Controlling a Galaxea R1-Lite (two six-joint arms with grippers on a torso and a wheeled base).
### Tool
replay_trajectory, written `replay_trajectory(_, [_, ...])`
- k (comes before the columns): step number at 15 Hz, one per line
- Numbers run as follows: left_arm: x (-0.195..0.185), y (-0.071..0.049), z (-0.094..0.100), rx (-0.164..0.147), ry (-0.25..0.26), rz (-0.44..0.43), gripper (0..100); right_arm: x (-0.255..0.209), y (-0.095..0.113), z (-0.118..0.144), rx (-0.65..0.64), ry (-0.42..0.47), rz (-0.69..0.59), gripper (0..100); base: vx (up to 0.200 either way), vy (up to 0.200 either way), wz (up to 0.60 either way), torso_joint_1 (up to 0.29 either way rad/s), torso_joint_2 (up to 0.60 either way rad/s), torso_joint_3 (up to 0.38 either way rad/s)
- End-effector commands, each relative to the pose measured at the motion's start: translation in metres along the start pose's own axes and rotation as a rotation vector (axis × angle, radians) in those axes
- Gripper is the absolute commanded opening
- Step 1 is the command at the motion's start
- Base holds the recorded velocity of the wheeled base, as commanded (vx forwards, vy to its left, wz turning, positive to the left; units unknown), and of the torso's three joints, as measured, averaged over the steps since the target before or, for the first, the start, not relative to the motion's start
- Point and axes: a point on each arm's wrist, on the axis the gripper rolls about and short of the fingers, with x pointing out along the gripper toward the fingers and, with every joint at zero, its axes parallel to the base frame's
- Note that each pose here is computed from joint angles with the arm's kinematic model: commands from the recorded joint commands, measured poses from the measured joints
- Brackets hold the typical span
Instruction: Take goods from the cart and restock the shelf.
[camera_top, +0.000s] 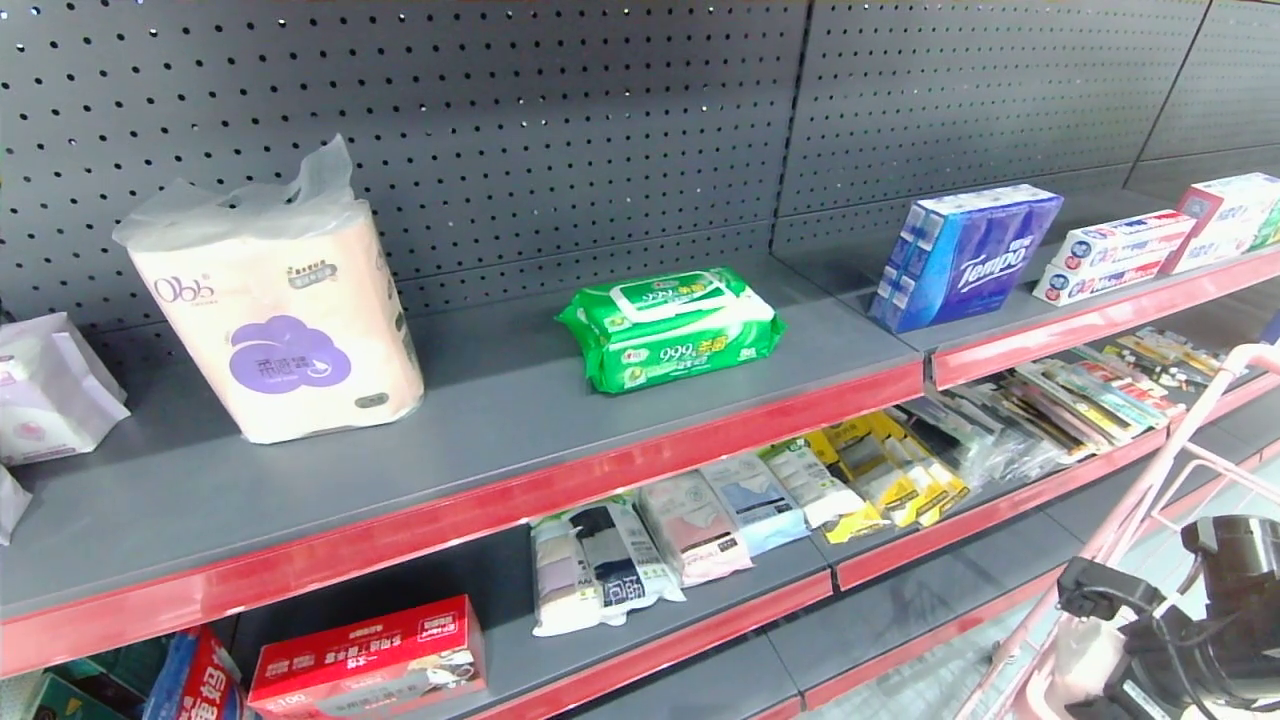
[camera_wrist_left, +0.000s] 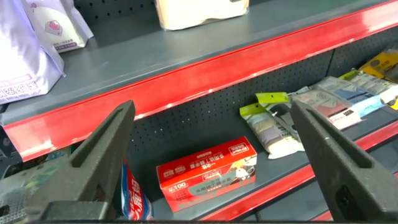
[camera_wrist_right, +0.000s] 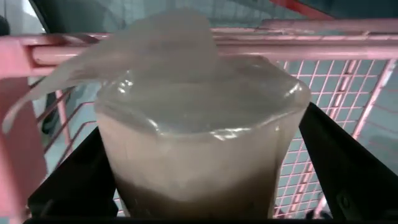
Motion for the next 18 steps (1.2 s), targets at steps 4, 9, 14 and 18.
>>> replay_trajectory(4, [0.000, 0.000, 0.000, 0.000, 0.001, 0.000, 100, 0.011, -0.008, 0.006, -0.099, -0.003, -0.001, 100, 0.000, 0.000, 0.00, 0.000, 0.00, 0.000])
replay_trajectory(9, [0.000, 0.000, 0.000, -0.001, 0.001, 0.000, 100, 0.015, -0.005, 0.006, -0.107, 0.014, 0.023, 100, 0.000, 0.000, 0.00, 0.000, 0.00, 0.000])
replay_trajectory(14, [0.000, 0.000, 0.000, 0.000, -0.001, 0.000, 100, 0.019, -0.008, 0.004, -0.109, 0.022, 0.034, 100, 0.000, 0.000, 0.00, 0.000, 0.00, 0.000])
replay_trajectory(18, [0.000, 0.000, 0.000, 0.000, -0.001, 0.000, 100, 0.021, -0.009, -0.001, -0.093, 0.026, 0.042, 100, 0.000, 0.000, 0.00, 0.000, 0.00, 0.000])
